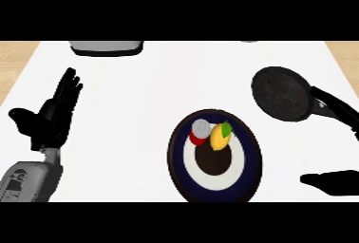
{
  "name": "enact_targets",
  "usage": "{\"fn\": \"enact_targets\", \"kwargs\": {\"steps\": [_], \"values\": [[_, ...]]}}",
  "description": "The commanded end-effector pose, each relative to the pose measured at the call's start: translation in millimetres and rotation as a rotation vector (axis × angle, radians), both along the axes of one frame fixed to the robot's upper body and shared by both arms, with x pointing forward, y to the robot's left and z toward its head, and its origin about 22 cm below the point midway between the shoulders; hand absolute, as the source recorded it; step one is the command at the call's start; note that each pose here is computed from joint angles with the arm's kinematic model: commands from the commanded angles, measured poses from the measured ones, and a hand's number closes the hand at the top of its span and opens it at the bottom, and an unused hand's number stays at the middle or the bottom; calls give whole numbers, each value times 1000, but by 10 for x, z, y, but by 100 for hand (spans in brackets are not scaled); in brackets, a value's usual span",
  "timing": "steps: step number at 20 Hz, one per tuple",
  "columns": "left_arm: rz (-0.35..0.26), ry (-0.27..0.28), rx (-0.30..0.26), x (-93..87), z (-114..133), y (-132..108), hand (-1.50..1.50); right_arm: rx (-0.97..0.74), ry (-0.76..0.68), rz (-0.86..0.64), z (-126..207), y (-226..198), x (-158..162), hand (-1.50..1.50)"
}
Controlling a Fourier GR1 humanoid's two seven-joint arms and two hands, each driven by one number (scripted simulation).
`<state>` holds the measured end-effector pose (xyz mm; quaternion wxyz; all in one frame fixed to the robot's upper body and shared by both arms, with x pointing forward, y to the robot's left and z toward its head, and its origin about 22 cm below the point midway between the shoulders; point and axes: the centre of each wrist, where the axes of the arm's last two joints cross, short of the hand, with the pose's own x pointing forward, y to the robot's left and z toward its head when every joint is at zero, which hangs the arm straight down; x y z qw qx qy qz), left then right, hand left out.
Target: Pick the lemon from the plate and place it in the pan
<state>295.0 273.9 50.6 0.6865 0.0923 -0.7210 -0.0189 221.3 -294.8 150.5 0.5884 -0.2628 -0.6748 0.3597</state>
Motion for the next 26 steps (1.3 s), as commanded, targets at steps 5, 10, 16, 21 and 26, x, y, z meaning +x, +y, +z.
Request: {"fn": "enact_targets", "kwargs": {"steps": [5, 10, 16, 21, 26], "values": [[-25, -7, 2, -9, -43, -9, 0, -152, 18, -16, 622, 434, 262, -150], [-24, 3, 4, -125, -112, 16, 0, -80, 61, 45, 650, 725, 504, -150], [-14, -8, -5, -19, 67, -76, 0, -38, 123, 143, 422, 1009, 430, -150], [-11, 8, 7, 61, -49, -6, 0, -125, 197, 59, 333, 1281, 434, -150], [-8, 0, -8, 65, 20, -50, 0, -129, 215, 7, 106, 1304, 441, -150]]}}
